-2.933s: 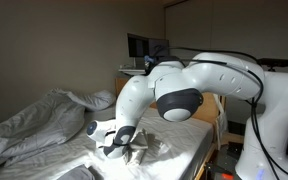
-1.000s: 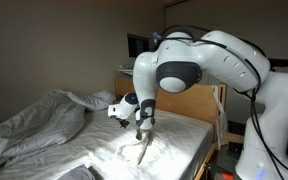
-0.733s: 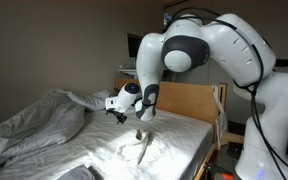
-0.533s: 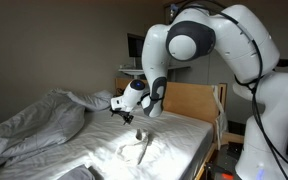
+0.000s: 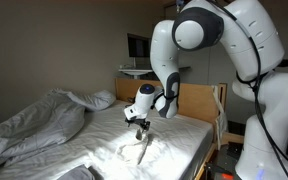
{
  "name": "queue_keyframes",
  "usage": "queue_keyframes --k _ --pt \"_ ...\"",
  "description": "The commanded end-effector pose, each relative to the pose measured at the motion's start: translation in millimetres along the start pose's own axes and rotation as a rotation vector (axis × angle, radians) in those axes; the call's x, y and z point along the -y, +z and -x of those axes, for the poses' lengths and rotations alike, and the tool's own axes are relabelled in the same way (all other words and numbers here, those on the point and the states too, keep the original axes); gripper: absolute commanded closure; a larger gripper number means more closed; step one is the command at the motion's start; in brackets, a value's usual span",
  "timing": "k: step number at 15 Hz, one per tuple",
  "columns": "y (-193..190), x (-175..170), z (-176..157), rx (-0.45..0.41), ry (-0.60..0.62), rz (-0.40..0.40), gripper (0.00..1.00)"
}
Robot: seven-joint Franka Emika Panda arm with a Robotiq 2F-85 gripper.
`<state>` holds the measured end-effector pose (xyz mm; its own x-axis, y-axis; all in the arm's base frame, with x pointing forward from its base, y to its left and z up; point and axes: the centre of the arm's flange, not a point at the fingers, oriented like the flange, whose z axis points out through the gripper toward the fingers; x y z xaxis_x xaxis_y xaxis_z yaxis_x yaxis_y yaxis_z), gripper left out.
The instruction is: Fold the left white towel in half
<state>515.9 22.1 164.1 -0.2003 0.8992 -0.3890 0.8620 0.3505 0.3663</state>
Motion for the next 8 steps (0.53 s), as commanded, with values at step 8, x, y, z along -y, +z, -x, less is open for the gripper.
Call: queue_keyframes --k 8 --pt "-32.4 43.1 -14.5 0.003 -0.003 -0.118 0.00"
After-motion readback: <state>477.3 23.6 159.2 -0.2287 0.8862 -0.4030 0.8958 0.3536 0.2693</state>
